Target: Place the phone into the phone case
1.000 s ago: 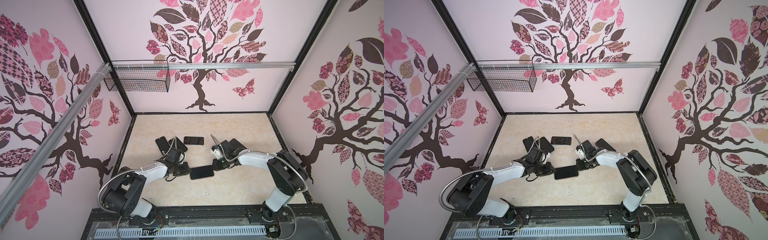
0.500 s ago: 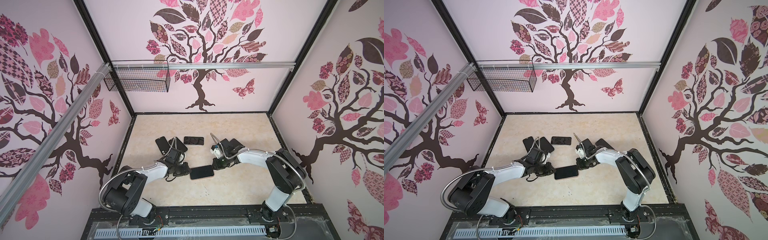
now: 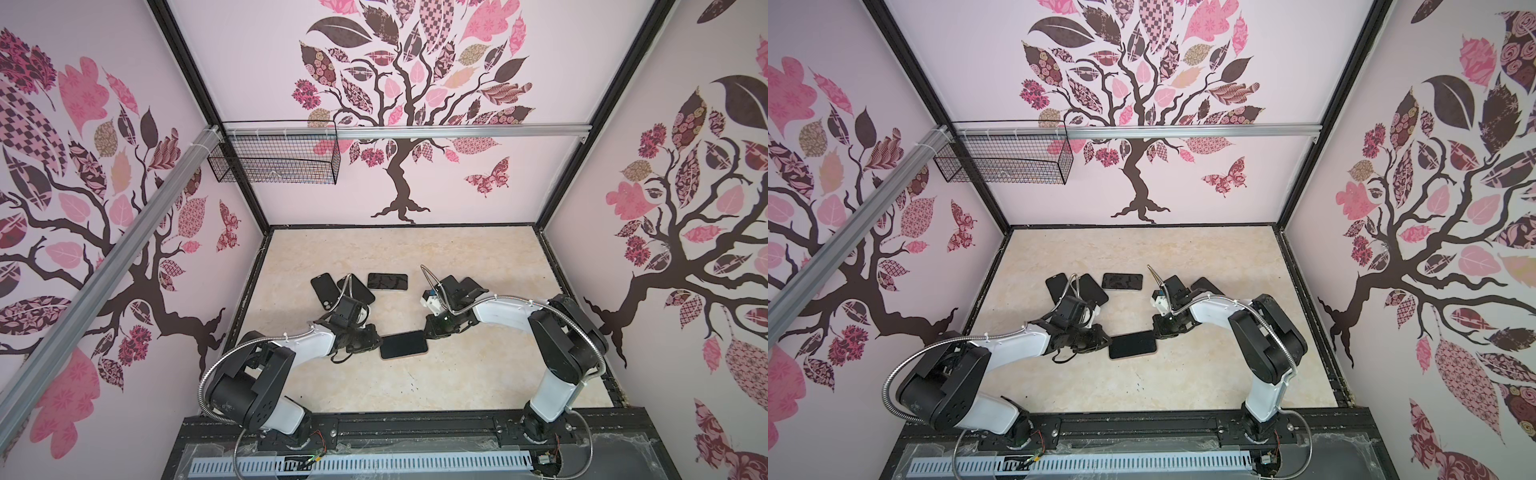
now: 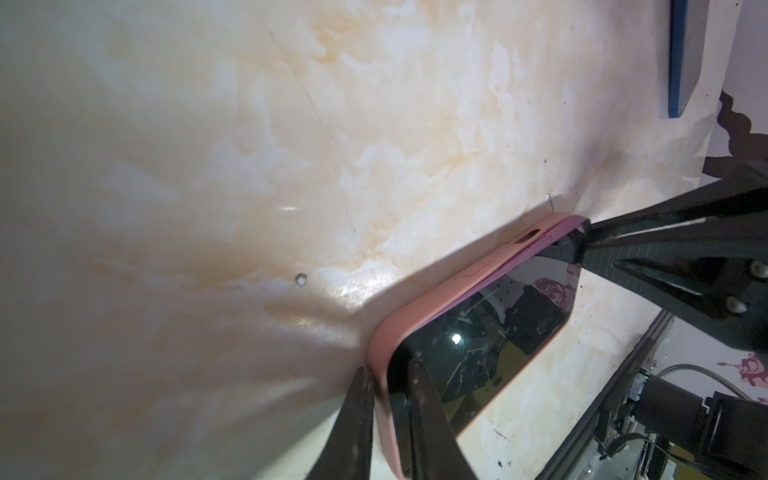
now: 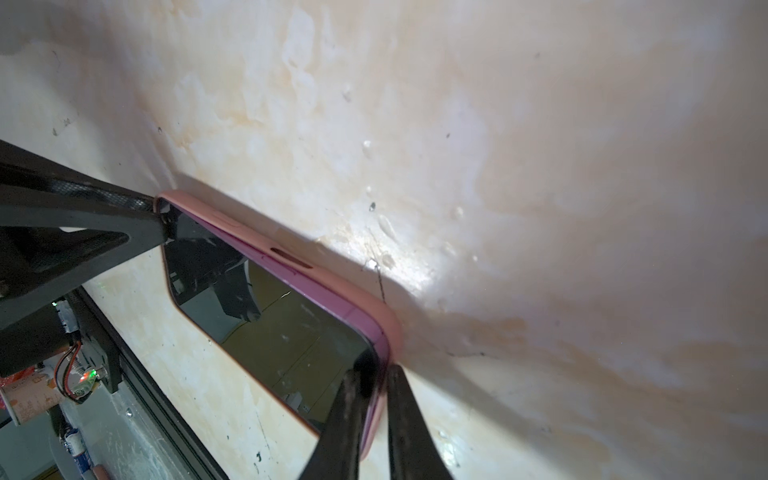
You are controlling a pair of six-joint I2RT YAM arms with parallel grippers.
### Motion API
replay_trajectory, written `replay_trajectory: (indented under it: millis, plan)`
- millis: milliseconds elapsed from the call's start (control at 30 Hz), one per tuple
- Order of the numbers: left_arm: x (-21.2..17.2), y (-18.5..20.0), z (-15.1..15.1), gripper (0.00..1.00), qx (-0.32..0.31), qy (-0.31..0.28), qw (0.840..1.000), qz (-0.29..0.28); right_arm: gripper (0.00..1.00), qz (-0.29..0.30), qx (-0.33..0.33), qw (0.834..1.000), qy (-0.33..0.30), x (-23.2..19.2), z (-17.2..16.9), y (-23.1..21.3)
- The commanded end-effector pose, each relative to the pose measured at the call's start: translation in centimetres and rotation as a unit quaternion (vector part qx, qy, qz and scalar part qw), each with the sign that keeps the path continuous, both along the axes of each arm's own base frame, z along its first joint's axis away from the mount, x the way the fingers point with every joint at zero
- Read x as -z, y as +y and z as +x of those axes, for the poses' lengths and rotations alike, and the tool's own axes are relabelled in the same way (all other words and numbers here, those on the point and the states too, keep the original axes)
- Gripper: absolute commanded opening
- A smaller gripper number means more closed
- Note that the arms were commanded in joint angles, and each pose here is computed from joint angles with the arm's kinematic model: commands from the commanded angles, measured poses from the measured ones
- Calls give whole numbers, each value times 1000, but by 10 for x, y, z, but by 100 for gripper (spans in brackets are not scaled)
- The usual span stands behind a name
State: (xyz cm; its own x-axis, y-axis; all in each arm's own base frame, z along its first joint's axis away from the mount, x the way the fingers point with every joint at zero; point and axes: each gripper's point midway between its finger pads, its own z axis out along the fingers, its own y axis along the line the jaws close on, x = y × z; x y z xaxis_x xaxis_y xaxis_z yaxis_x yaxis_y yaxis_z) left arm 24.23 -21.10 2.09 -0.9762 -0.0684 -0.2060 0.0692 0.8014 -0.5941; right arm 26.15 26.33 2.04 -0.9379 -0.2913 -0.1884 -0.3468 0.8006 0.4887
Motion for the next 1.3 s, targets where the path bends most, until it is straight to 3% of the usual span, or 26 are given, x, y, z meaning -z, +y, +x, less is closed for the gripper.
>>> replay_trajectory:
  millis: [0,1267]
  plan:
    - [14,-10,-10,16,20,4,1000,-11,15,-69,-16,997,35,54,-21,-12]
    - [15,-15,-12,16,25,5,1000,-14,14,-179,-2,982,53,127,-47,-23]
